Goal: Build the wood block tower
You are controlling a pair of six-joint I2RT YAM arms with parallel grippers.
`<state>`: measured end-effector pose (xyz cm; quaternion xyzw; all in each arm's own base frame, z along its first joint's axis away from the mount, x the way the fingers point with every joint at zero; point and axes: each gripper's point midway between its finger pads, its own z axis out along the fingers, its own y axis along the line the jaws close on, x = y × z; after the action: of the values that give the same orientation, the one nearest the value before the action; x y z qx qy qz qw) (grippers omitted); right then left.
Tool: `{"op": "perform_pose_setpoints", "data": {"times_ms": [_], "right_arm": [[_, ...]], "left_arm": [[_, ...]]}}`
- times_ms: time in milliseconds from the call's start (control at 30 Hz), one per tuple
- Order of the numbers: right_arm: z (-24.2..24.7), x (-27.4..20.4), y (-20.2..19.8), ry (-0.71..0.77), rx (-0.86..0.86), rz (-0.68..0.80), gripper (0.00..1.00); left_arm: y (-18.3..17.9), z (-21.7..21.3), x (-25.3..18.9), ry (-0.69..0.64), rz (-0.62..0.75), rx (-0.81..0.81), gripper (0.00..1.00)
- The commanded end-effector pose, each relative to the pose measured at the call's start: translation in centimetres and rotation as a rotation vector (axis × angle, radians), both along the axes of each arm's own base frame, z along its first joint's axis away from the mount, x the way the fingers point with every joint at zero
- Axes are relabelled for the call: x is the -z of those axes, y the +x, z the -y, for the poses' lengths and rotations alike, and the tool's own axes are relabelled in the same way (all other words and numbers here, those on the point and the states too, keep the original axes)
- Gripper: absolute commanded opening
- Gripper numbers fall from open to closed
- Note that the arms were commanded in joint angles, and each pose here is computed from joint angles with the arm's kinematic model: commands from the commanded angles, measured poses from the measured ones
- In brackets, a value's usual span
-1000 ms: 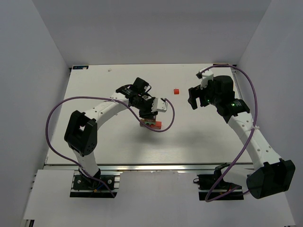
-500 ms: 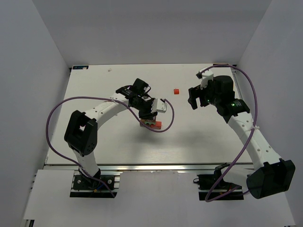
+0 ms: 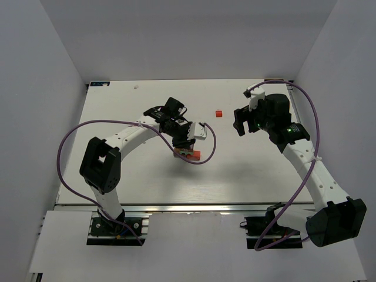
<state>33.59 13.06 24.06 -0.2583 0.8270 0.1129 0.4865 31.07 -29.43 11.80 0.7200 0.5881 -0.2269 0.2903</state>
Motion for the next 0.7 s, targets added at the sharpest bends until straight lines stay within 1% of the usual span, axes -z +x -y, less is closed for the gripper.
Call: {"op": "perform_pose_setpoints", "data": {"times_ms": [0, 667], "right_arm": [[0.19, -2.34, 0.37, 0.003, 0.000, 0.066, 0.89], [0.10, -2.44, 0.30, 0.004, -0.005, 0.068, 0.89]], "left_arm": [[0.40, 0.81, -2.49, -0.069, 0.040, 0.018, 0.02], [0.75, 0.77, -2.18, -0.063, 0.044, 0.000, 0.03]]}}
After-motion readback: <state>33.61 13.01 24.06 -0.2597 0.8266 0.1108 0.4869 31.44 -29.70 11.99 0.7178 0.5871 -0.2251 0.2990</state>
